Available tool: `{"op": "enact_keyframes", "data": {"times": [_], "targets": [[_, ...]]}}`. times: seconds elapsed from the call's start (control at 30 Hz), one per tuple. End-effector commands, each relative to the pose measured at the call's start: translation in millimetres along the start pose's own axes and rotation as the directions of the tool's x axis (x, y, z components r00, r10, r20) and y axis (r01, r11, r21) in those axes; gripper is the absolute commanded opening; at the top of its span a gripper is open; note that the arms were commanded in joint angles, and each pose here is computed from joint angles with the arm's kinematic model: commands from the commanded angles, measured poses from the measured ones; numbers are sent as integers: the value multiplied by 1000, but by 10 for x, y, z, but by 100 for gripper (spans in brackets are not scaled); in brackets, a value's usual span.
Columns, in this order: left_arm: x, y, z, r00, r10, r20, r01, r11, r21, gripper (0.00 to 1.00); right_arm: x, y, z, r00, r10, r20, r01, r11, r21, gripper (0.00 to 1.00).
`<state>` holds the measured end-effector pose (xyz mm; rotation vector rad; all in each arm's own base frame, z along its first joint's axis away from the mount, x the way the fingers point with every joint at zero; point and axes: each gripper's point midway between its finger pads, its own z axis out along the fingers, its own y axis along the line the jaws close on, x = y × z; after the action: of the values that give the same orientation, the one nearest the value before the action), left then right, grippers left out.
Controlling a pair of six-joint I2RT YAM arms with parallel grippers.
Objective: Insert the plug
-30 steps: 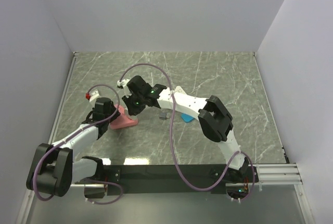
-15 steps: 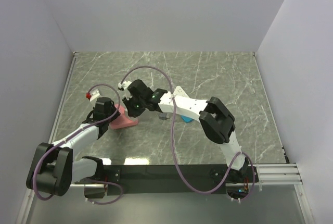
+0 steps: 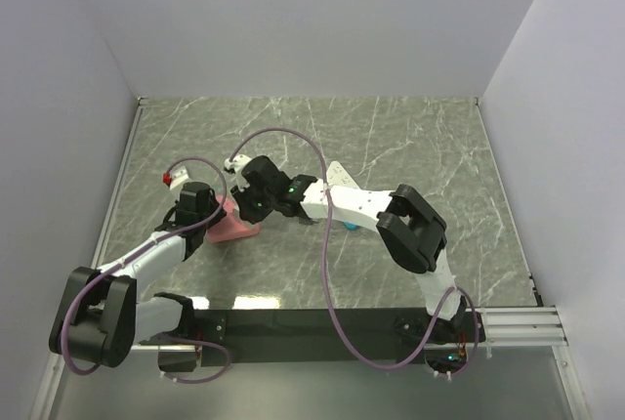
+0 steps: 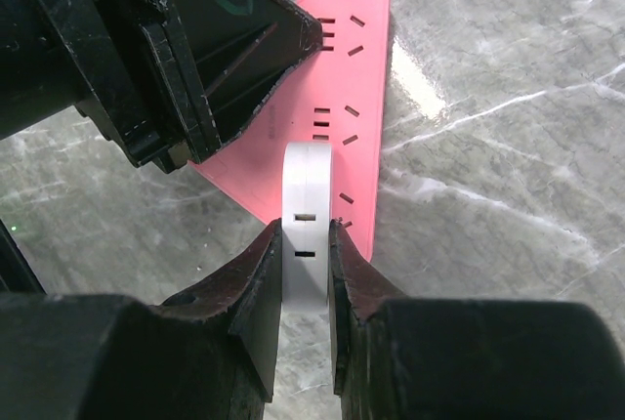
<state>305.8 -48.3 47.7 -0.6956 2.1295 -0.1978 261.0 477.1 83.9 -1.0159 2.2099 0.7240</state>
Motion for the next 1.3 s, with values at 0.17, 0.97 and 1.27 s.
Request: {"op": "enact_keyframes", "data": {"times": [0.17, 0.97, 1.27], "targets": [[201, -486, -182, 991, 20, -130, 8, 976, 216, 60, 1121, 236, 160, 943, 0, -333, -20, 998, -55, 0], [-736, -175, -875, 967, -72, 244, 46, 993, 110, 100, 647, -40, -269, 979, 7, -203, 13, 995, 96, 0], [-858, -84, -991, 941, -102, 323, 70, 992, 110, 99, 377, 201, -411, 989, -37, -143, 33, 999, -24, 22]]}}
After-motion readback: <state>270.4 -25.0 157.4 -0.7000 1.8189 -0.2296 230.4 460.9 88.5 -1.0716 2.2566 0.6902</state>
